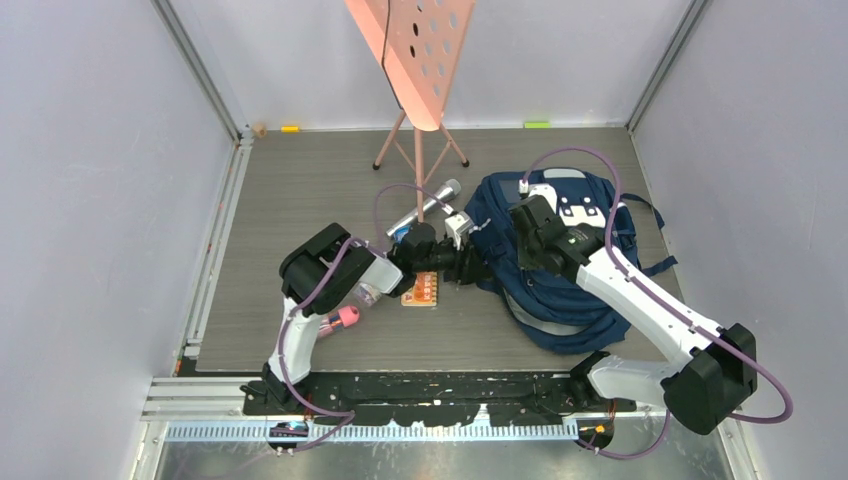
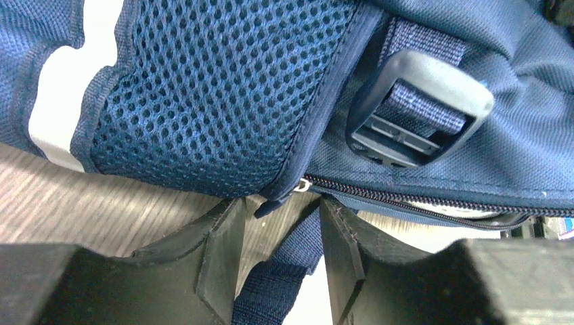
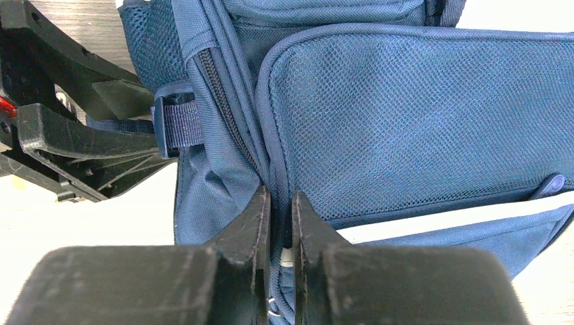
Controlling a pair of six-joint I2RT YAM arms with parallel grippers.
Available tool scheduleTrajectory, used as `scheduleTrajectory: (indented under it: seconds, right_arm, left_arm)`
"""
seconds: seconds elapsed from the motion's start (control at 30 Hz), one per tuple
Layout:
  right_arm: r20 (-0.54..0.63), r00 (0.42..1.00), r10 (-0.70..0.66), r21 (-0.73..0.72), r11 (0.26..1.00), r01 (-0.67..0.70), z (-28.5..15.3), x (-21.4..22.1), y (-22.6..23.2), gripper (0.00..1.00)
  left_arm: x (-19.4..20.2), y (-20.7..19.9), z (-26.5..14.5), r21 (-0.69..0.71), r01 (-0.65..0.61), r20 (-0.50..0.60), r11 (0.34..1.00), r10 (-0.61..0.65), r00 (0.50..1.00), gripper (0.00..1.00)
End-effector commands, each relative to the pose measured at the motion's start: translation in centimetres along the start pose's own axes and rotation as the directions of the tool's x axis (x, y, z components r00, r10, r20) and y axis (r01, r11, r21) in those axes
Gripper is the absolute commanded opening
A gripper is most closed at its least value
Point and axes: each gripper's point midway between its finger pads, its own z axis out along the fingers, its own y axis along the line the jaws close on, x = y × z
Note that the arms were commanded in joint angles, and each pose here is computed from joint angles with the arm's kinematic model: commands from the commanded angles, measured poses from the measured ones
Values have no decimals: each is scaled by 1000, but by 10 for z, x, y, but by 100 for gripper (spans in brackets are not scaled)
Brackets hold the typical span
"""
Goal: Pack the student bag
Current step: Zip the student bag at the center of the board.
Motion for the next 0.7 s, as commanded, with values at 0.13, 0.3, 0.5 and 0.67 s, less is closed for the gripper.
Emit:
scheduleTrajectory:
  seconds: [0.13, 0.3, 0.5, 0.67]
  right_arm:
    - [129, 988, 79, 30, 996, -84, 3, -35, -3, 0]
    - [138, 987, 80, 40, 995, -86, 2, -35, -6, 0]
    - [143, 986, 85, 46, 995, -93, 1, -34, -8, 0]
    - [157, 983, 95, 54, 993, -104, -1, -36, -11, 1]
  left_arm:
    - [-17, -5, 10, 11, -57, 47, 998, 57, 997, 35]
    - [-8, -14, 10, 9, -50, 32, 999, 49, 998, 16]
    - [2, -29, 10, 13, -34, 19, 999, 34, 999, 11]
    - [8, -41, 6, 9, -26, 23, 1000, 26, 999, 3]
